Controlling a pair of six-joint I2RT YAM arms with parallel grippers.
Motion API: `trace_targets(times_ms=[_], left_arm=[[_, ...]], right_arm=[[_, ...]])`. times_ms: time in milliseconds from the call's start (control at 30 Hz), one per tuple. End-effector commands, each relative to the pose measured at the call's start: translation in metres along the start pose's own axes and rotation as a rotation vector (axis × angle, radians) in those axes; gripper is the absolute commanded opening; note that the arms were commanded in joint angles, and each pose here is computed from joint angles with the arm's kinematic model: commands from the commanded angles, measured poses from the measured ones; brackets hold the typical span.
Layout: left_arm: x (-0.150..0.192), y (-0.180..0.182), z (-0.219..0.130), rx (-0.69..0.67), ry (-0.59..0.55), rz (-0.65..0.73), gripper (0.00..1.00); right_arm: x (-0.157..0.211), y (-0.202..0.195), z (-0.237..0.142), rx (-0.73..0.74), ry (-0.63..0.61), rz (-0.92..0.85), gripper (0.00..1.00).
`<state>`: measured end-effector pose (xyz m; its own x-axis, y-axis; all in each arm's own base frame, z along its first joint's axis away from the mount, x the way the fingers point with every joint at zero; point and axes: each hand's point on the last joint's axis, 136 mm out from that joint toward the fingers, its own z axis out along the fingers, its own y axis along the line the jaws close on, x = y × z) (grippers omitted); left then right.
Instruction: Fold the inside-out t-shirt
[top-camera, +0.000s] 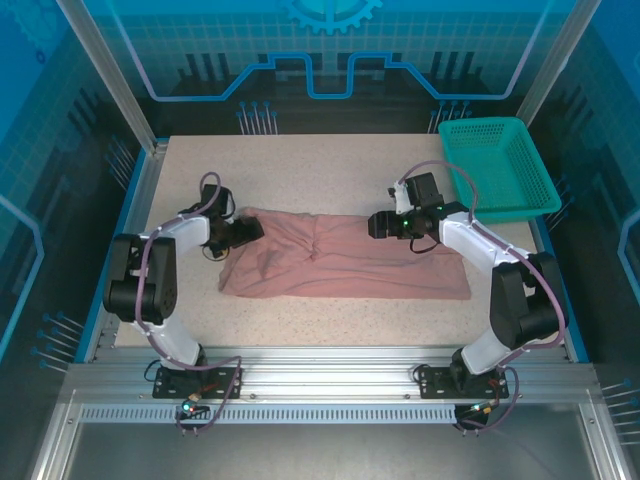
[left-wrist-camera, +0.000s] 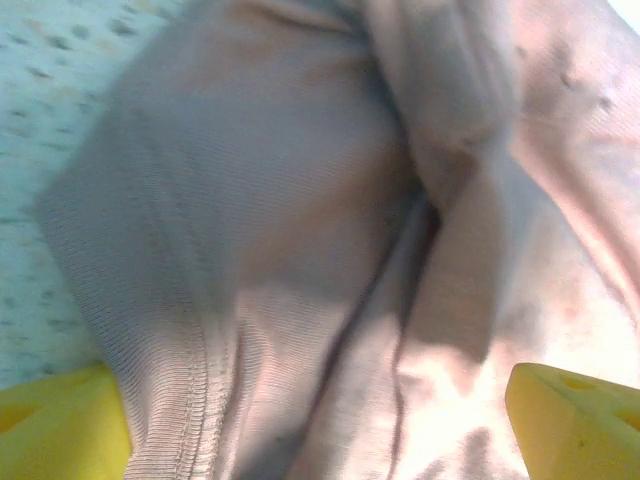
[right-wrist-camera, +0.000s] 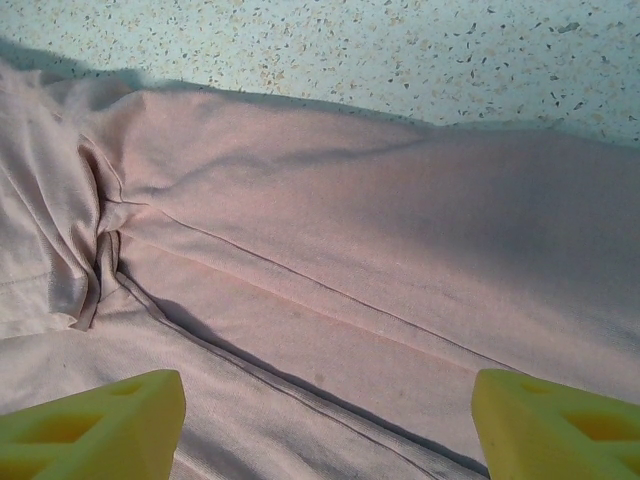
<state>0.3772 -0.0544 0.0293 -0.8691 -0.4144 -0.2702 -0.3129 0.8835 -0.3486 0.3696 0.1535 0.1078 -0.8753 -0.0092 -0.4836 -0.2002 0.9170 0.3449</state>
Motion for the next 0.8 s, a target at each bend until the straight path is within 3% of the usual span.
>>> trace_targets(times_ms=[0, 233, 500, 767], left_arm=[[0.022, -0.032, 0.005, 0.112, 0.084, 0.052, 0.92], [0.036, -0.043, 0.016, 0.106, 0.125, 0.114, 0.88], [0.039, -0.063, 0.016, 0.167, 0.109, 0.162, 0.64], [0.037, -0.076, 0.020, 0.200, 0.106, 0.191, 0.52]], right_arm=[[0.007, 0.000, 0.010, -0.001, 0.027, 0.014, 0.76], [0.010, -0.001, 0.015, -0.005, 0.043, 0.022, 0.76], [0.014, -0.003, 0.022, -0.005, 0.065, 0.029, 0.76], [0.018, -0.003, 0.027, -0.005, 0.085, 0.034, 0.75]])
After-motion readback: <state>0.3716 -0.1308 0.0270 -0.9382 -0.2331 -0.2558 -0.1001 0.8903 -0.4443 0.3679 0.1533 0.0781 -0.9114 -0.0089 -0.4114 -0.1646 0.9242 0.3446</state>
